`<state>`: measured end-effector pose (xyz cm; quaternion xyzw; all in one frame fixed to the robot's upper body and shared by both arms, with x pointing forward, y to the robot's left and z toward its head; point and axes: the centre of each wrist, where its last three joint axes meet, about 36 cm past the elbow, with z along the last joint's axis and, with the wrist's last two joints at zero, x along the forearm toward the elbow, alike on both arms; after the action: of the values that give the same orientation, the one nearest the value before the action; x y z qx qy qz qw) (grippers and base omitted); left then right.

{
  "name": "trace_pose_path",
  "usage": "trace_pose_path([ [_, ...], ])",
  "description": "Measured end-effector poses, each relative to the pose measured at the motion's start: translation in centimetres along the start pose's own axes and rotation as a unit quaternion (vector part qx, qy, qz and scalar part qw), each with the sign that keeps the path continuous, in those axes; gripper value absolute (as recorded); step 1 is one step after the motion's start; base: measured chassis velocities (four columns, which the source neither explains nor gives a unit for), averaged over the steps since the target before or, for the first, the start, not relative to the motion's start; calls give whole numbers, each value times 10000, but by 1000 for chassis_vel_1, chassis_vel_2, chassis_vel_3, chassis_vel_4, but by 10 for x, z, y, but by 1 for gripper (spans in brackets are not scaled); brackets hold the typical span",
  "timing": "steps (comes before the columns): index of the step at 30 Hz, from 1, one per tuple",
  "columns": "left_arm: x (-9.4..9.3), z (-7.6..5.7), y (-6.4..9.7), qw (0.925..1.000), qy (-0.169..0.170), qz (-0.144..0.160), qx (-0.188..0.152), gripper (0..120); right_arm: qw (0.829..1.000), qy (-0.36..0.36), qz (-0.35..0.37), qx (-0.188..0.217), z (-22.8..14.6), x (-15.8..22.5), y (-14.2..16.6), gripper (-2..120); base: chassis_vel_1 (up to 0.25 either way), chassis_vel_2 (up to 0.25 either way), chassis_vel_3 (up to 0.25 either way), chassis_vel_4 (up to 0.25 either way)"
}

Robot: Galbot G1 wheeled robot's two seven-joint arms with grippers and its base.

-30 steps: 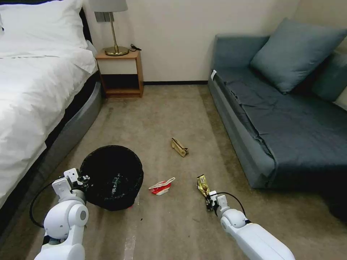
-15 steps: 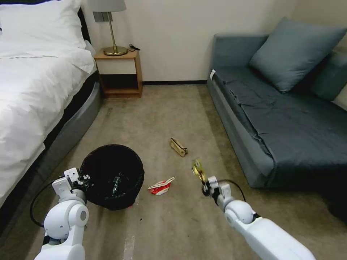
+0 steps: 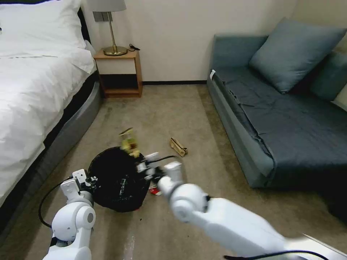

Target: Pick up the trash bin, then pick up the garbage on the floor and place it into the trash bin.

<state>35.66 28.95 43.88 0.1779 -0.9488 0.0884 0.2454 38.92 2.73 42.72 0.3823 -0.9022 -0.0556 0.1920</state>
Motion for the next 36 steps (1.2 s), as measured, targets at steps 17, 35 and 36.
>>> trace_pose_path([
  [17, 4, -1, 0, 10000, -18, 7, 15, 2, 9989, 319, 142, 315, 23, -9, 4, 48, 0, 0, 0, 0],
  [35, 6, -2, 4, 10000, -27, -30, 27, 2, 9975, -566, 350, 231, -18, 3, -13, 100, 0, 0, 0, 0],
  [36, 6, -2, 5, 10000, -27, -40, 26, 2, 9952, -857, 415, 224, -32, 10, -20, 100, 0, 0, 0, 0],
])
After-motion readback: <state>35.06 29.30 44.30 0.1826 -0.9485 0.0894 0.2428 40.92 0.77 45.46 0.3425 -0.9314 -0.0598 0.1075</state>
